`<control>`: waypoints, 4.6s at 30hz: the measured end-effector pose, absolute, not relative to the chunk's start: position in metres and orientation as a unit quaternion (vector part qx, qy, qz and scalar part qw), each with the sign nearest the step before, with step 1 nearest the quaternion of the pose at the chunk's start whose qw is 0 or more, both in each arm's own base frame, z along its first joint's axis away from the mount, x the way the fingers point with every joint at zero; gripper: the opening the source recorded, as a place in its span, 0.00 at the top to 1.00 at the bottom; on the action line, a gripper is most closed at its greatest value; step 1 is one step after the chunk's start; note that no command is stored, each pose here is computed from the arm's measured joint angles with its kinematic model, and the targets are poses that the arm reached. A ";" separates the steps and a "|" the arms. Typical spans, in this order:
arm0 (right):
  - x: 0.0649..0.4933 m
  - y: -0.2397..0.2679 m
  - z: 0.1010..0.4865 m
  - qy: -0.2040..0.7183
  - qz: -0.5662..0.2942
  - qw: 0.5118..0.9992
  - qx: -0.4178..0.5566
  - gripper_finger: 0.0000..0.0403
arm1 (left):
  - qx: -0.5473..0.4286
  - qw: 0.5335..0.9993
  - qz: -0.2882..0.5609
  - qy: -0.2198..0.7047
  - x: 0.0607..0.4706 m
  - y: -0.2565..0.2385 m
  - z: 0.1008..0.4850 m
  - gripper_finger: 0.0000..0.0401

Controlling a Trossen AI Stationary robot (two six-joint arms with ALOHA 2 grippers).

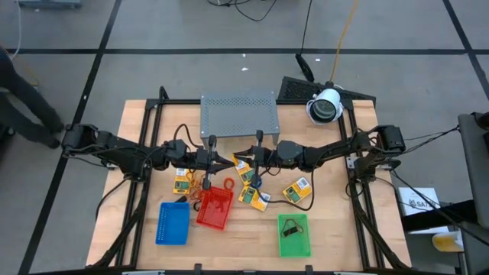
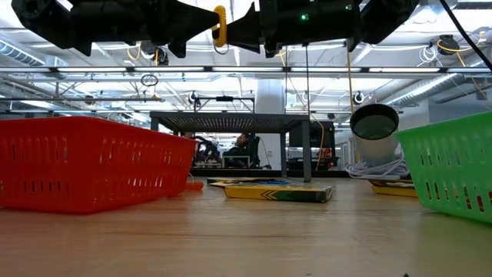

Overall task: Pick & Place Office Desk Supplies
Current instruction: Put the yellow spring keychain into the blue basket

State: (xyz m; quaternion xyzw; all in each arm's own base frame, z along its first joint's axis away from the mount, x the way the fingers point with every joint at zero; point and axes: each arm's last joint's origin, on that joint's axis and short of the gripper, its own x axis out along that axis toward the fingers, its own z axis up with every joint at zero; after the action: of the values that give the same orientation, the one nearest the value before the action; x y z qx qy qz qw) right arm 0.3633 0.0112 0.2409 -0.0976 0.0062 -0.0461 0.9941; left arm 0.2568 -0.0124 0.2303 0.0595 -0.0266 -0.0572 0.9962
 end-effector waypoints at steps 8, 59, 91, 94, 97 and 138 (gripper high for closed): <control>0.363 0.011 0.241 0.006 -0.046 0.994 -0.098 1.00 | 0.059 0.996 -0.058 -0.032 0.257 -0.013 0.231 0.92; 0.363 0.006 0.243 -0.001 -0.081 0.991 -0.111 1.00 | 0.018 0.999 0.016 -0.027 0.260 -0.011 0.231 0.54; 0.362 0.006 0.236 0.003 -0.085 0.991 -0.102 1.00 | 0.059 0.997 0.019 0.043 0.305 -0.014 0.233 0.54; 0.362 0.007 0.237 -0.002 -0.076 0.992 -0.099 1.00 | 0.068 0.997 0.019 0.043 0.302 -0.014 0.236 0.54; 0.362 0.007 0.236 0.002 -0.072 0.993 -0.098 1.00 | 0.071 0.995 0.017 0.063 0.298 -0.014 0.237 0.54; 0.362 0.011 0.234 0.010 -0.053 0.994 -0.095 1.00 | 0.085 0.992 0.027 0.087 0.294 -0.011 0.236 0.92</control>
State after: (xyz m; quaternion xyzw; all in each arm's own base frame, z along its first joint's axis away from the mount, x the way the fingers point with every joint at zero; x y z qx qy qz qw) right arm 0.3617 0.0107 0.2342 -0.0950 0.0100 -0.0533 0.9940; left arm 0.2942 -0.0107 0.2362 0.0850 0.0870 0.0273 0.9922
